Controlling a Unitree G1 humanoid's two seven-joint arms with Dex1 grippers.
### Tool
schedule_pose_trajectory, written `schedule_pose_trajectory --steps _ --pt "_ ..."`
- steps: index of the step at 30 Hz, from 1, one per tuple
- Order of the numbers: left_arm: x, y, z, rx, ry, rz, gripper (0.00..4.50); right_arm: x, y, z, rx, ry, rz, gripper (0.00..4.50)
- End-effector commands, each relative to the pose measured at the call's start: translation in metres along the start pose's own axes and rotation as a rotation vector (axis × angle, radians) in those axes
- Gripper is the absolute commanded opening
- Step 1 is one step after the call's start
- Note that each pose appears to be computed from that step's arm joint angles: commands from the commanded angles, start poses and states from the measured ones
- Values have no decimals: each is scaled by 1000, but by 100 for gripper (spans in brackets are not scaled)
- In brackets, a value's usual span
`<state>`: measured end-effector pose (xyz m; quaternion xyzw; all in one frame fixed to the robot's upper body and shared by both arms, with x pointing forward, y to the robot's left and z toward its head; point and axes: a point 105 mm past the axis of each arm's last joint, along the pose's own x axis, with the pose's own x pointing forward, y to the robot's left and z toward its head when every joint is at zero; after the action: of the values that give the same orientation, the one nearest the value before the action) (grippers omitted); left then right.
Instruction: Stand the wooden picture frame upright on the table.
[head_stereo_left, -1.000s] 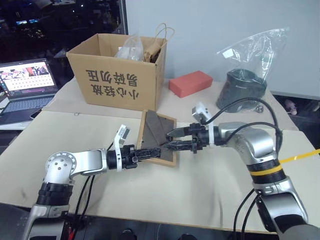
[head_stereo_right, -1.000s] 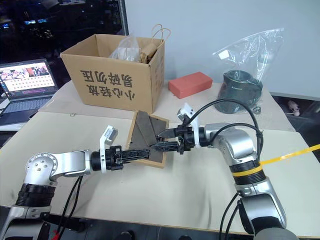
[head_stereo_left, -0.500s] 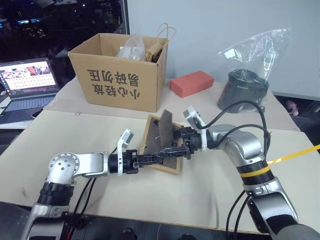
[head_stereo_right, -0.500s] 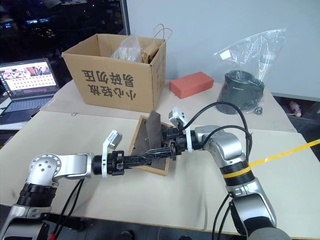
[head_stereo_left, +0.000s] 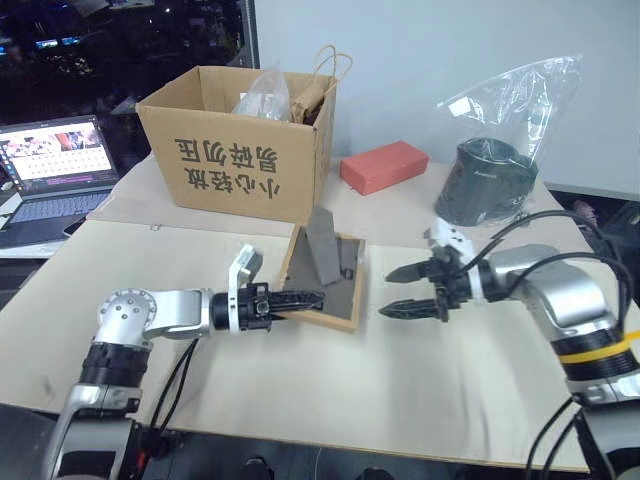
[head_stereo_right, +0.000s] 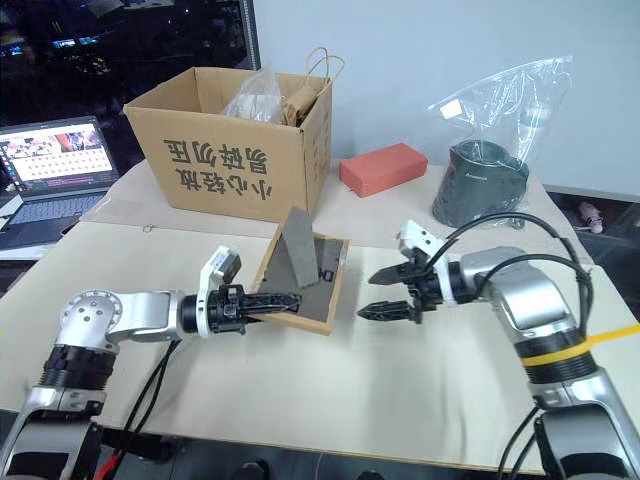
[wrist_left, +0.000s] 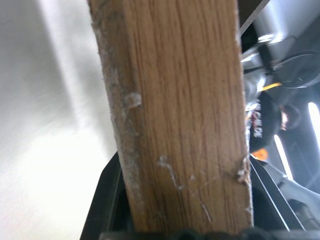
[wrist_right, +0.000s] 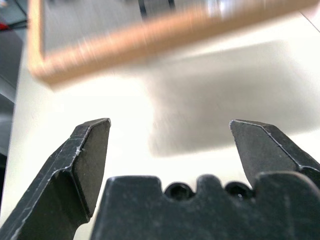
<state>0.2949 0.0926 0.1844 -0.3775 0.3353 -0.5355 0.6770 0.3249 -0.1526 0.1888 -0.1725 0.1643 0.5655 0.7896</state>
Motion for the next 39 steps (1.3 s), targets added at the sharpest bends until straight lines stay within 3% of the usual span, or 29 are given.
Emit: schedule_pose_trajectory --steps 1,6,12,21,29,30,36,39 --pt "-3 -16 10 -2 -23 -91 120 -14 -4 20 -153 -79 -108 445" --pt "2 -22 10 -65 -2 -174 120 2 -28 6 -506 -57 -412 445" --pt "6 -23 14 -93 4 -188 120 20 -20 25 -924 -217 -682 445" --pt "10 -28 11 -72 38 -193 120 26 -17 60 -1008 -441 -895 445" --pt "10 -26 5 -82 61 -182 120 40 4 71 -1150 -506 -872 445" --pt "10 -23 2 -87 72 -166 120 43 5 70 -1159 -504 -864 393" --pt "3 -22 -6 -48 110 -127 120 42 4 67 -1193 -498 -851 202" --pt "-1 -18 -11 -22 130 -78 120 40 3 66 -1204 -497 -850 165"
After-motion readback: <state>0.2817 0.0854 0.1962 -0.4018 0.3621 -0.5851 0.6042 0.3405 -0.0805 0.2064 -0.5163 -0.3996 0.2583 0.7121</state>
